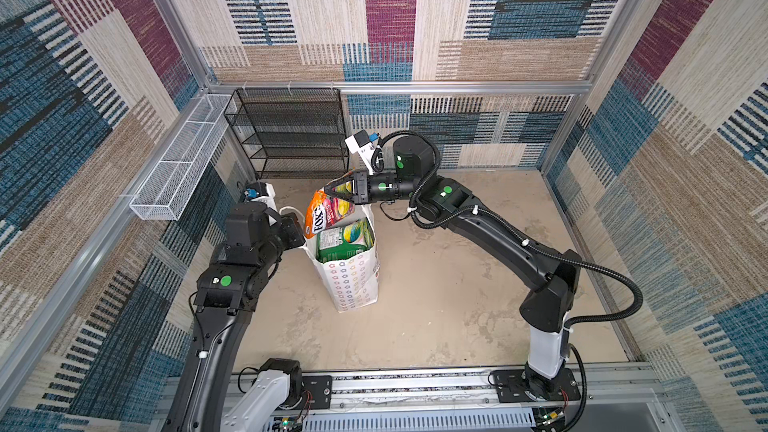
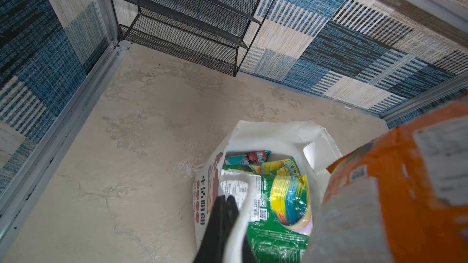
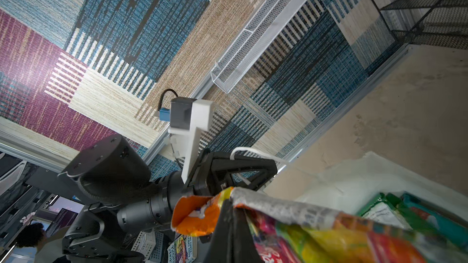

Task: Place the snacks into the paper bag
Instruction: 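Carry the orange packet over the bag opening with the right gripper, then lower the orange packet into the bag and open the right gripper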

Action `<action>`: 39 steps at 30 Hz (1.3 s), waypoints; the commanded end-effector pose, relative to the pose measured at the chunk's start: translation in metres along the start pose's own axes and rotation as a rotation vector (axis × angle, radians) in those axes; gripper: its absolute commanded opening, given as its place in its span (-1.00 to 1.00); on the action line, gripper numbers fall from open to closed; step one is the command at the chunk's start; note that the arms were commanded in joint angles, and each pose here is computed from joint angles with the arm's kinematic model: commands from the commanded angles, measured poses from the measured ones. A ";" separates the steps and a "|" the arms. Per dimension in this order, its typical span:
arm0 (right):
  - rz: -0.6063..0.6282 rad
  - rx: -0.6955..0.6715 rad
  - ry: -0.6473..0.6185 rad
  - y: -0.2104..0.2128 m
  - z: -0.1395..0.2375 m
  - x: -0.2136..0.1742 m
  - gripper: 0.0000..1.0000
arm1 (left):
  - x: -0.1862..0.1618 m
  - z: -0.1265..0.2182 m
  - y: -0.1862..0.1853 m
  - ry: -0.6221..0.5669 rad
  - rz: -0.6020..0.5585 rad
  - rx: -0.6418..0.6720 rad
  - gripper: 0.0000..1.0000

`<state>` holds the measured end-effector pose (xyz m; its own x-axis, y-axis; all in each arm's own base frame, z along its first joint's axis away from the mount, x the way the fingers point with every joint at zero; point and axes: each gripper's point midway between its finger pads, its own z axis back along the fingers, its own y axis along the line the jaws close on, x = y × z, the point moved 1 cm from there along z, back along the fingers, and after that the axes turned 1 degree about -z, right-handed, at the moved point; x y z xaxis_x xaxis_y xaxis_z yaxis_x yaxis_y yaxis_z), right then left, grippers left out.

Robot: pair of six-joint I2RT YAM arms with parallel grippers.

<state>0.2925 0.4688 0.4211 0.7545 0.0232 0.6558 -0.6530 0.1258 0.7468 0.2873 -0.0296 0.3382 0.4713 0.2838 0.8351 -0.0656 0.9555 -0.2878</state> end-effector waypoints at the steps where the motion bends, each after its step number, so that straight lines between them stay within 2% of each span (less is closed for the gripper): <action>1: 0.016 0.013 -0.030 0.007 0.004 0.000 -1.00 | 0.009 0.000 -0.006 -0.035 -0.004 -0.029 -0.96; 13: -0.025 -0.149 -0.032 -0.037 0.008 -0.022 -1.00 | 0.009 0.000 -0.006 -0.034 -0.005 -0.030 -0.96; 25: -0.053 -0.230 -0.005 -0.074 -0.003 -0.038 -1.00 | 0.009 0.000 -0.006 -0.032 -0.004 -0.029 -0.97; 39: -0.076 -0.302 0.063 -0.090 -0.004 -0.065 -1.00 | 0.008 -0.001 -0.006 -0.030 -0.004 -0.028 -0.96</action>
<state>0.3028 0.4638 0.3074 0.8243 0.0695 0.5619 -0.5386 0.4023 0.7403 0.2882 -0.0303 0.3370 0.4759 0.2833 0.8326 -0.0636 0.9553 -0.2887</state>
